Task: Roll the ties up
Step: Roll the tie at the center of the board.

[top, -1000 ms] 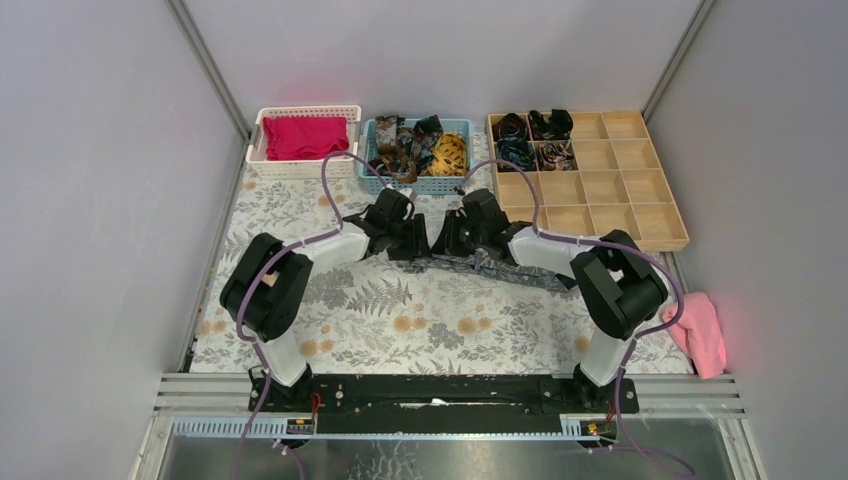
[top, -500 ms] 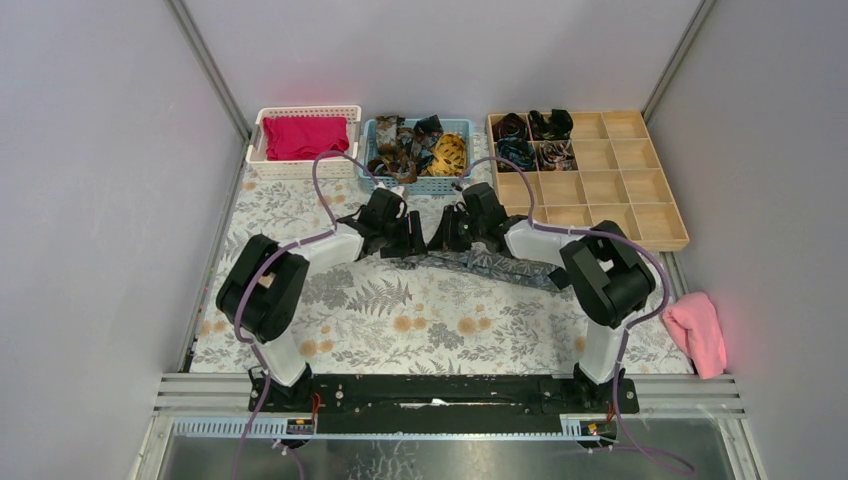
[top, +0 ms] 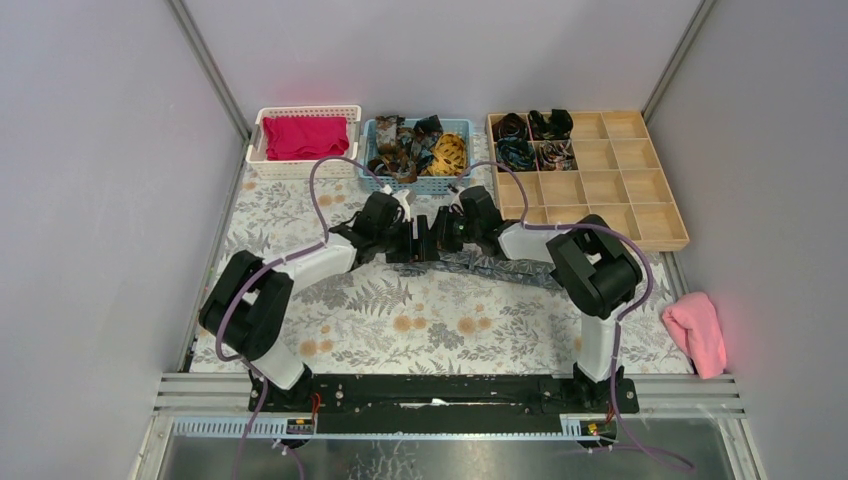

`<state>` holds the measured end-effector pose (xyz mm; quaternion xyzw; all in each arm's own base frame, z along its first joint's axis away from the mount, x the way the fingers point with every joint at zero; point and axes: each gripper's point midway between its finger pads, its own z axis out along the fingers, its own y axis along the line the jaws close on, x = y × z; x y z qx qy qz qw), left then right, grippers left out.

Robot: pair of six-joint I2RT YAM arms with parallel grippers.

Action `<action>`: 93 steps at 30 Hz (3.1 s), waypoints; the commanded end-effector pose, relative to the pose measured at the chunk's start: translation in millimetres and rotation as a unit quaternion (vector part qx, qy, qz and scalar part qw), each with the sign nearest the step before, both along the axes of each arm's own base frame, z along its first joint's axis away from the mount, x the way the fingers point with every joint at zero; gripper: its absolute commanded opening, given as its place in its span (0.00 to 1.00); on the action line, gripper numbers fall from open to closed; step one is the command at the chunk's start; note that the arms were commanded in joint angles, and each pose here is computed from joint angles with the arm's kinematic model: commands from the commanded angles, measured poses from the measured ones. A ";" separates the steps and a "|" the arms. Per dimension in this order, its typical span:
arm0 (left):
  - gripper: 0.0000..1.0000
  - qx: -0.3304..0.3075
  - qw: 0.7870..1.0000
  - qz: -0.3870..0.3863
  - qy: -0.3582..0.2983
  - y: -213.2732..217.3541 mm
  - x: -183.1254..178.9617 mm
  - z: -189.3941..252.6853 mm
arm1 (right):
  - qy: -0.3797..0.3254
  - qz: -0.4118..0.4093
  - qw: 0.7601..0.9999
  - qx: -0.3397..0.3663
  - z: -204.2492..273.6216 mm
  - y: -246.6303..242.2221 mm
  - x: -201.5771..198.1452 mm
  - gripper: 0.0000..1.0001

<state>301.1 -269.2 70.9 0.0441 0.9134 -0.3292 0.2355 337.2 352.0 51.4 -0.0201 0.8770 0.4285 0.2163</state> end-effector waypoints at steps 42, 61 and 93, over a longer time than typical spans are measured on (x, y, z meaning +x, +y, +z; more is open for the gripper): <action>0.99 0.124 0.933 -0.330 -0.072 31.2 50.1 -5.3 | -0.128 -0.037 0.991 -0.026 92.4 -75.5 -68.2 0.31; 0.99 0.097 0.945 -0.313 -0.011 25.0 14.6 -27.4 | -0.122 -0.033 0.992 0.012 102.9 -70.7 -76.9 0.31; 0.57 0.169 0.975 -0.050 -0.137 55.6 91.5 55.2 | -0.168 0.033 0.977 -0.124 73.4 -64.9 -118.0 0.00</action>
